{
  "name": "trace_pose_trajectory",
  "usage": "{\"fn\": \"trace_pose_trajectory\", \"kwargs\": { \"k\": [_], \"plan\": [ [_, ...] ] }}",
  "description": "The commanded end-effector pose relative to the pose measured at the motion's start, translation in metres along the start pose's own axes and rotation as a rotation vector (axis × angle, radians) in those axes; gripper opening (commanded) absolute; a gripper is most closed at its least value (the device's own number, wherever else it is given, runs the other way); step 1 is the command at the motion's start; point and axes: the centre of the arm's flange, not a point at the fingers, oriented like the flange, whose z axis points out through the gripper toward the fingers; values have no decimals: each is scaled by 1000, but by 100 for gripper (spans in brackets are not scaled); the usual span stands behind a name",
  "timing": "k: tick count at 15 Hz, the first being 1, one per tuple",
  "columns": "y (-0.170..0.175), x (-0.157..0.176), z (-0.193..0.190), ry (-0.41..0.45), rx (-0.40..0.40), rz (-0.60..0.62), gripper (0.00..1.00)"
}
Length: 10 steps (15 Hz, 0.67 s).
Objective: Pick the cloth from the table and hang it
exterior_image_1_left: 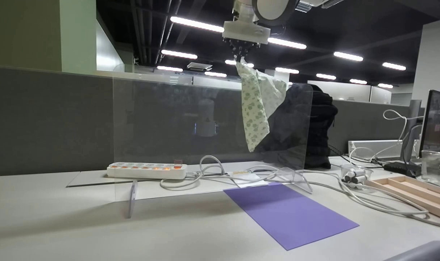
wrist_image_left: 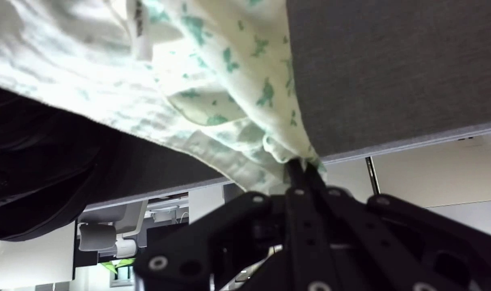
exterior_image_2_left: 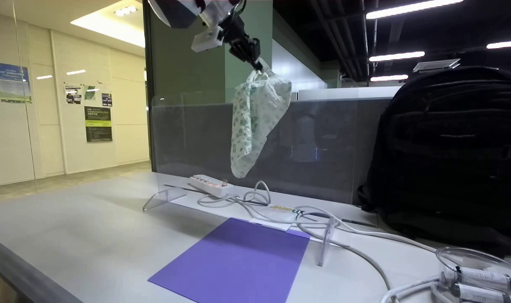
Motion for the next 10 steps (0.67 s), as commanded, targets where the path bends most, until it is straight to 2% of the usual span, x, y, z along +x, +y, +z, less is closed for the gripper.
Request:
{"fn": "trace_pose_trajectory", "kwargs": {
  "k": [1,7,8,9,10],
  "plan": [
    [-48,-8,56,10,-8,49,0],
    [-80,-27,120,-16,-64,90,0],
    [-85,-30,124,-40,-48,93,27],
    [-89,-32,127,-57,-33,104,28],
    [-94,-30,127,-56,-16,114,34]
  ]
}}
